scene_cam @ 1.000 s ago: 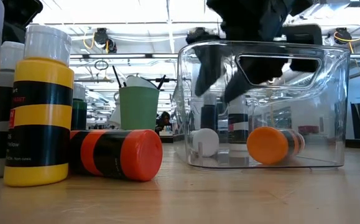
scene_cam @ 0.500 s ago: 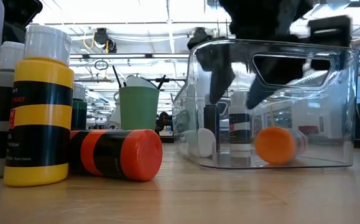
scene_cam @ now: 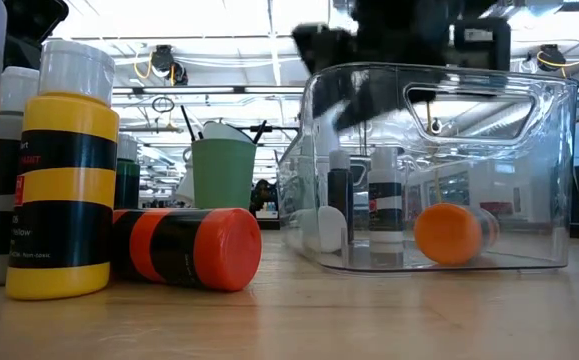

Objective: Pick & Place Paint Supplies
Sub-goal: Put the small blue paint bottle into the transparent bin

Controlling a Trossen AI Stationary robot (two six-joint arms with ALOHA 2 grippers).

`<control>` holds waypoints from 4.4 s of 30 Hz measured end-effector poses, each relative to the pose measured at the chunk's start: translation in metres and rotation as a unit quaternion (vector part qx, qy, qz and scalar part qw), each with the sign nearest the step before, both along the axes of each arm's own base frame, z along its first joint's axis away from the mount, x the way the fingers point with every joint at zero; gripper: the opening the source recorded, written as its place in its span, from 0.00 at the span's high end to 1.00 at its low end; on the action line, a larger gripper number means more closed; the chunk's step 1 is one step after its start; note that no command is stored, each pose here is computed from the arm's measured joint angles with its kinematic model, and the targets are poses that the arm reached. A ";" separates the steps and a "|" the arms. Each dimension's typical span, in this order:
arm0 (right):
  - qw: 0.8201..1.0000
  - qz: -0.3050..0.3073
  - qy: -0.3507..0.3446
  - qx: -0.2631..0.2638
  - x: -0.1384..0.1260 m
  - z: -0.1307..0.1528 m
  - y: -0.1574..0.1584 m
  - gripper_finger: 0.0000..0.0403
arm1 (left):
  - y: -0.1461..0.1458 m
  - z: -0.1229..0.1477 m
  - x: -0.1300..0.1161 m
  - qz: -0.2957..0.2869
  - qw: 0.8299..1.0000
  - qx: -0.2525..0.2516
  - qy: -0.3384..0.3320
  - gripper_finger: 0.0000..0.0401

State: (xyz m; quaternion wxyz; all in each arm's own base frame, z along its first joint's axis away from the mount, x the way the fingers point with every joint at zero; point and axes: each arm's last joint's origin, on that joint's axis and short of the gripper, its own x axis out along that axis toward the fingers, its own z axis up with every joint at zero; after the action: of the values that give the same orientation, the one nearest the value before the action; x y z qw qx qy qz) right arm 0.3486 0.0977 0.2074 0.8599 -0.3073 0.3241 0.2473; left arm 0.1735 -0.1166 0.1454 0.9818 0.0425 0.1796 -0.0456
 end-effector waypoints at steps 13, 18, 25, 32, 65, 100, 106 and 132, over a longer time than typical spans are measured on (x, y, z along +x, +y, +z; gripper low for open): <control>0.988 -0.043 -0.105 0.106 -0.061 0.087 0.013 0.77 | 0.000 0.001 0.001 0.002 1.000 0.000 -0.007 0.95; 0.967 -0.049 -0.188 0.168 -0.107 0.092 -0.003 0.94 | 0.000 0.001 0.001 0.002 1.000 0.000 -0.007 0.95; 0.916 -0.106 -0.294 0.253 -0.165 0.055 -0.047 0.97 | 0.000 0.003 0.001 0.005 1.000 -0.007 -0.016 0.95; 0.899 -0.144 -0.288 0.296 -0.189 0.004 -0.075 0.99 | 0.009 0.008 0.009 0.040 0.998 -0.041 -0.040 0.95; 0.874 -0.149 -0.368 0.279 -0.206 -0.032 -0.088 0.99 | -0.047 0.167 -0.003 0.121 0.974 -0.039 0.190 0.96; 0.883 -0.162 -0.337 0.285 -0.206 -0.038 -0.088 0.99 | -0.001 0.085 0.042 0.134 0.834 -0.056 0.532 0.25; 0.884 -0.160 -0.339 0.279 -0.206 -0.038 -0.088 0.99 | 0.001 0.079 0.041 0.135 0.830 -0.058 0.538 0.26; 0.884 -0.160 -0.339 0.280 -0.206 -0.038 -0.087 0.99 | 0.007 0.079 0.043 0.150 0.835 -0.041 0.528 0.58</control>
State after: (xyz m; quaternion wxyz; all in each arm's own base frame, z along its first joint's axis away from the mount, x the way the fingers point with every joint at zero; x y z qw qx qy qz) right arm 0.1427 0.0102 0.1697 0.9955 -0.0624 -0.0247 0.0675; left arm 0.2167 -0.1092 0.2242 0.7337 -0.0559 0.6725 0.0792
